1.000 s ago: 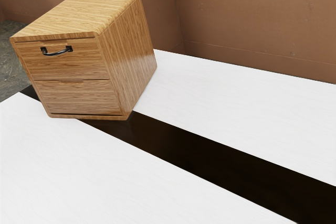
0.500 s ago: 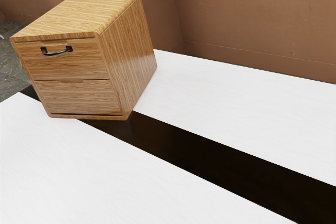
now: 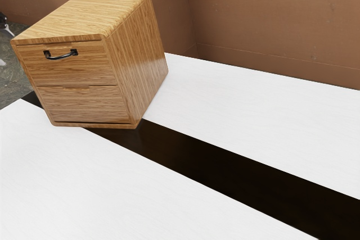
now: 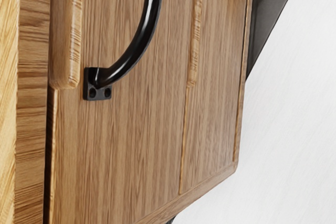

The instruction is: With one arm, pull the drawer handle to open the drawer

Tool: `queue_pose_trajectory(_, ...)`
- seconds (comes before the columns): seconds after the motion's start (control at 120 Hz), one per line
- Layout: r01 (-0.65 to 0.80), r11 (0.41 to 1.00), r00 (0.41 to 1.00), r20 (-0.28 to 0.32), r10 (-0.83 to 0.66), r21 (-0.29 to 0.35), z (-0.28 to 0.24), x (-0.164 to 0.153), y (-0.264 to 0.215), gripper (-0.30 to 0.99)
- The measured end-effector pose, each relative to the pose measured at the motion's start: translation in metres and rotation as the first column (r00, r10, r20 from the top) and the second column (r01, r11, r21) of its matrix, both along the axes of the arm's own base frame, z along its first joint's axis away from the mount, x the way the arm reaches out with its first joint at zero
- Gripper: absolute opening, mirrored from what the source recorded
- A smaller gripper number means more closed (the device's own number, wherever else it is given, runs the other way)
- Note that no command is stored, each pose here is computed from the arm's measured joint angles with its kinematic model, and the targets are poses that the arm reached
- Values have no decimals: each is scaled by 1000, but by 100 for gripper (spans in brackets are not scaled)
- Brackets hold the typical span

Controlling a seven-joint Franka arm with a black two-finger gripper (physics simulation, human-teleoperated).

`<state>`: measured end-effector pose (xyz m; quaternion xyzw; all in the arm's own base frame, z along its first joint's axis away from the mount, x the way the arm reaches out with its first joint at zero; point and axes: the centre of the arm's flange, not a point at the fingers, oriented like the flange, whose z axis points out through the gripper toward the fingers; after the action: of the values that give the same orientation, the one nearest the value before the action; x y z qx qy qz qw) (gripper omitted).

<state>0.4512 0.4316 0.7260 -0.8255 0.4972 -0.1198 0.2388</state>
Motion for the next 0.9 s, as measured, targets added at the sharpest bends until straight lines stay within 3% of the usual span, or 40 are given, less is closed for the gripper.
queue_pose_trajectory(0.9, 37, 999, 998, 54, -38, 23, 26, 10, -23, 69)
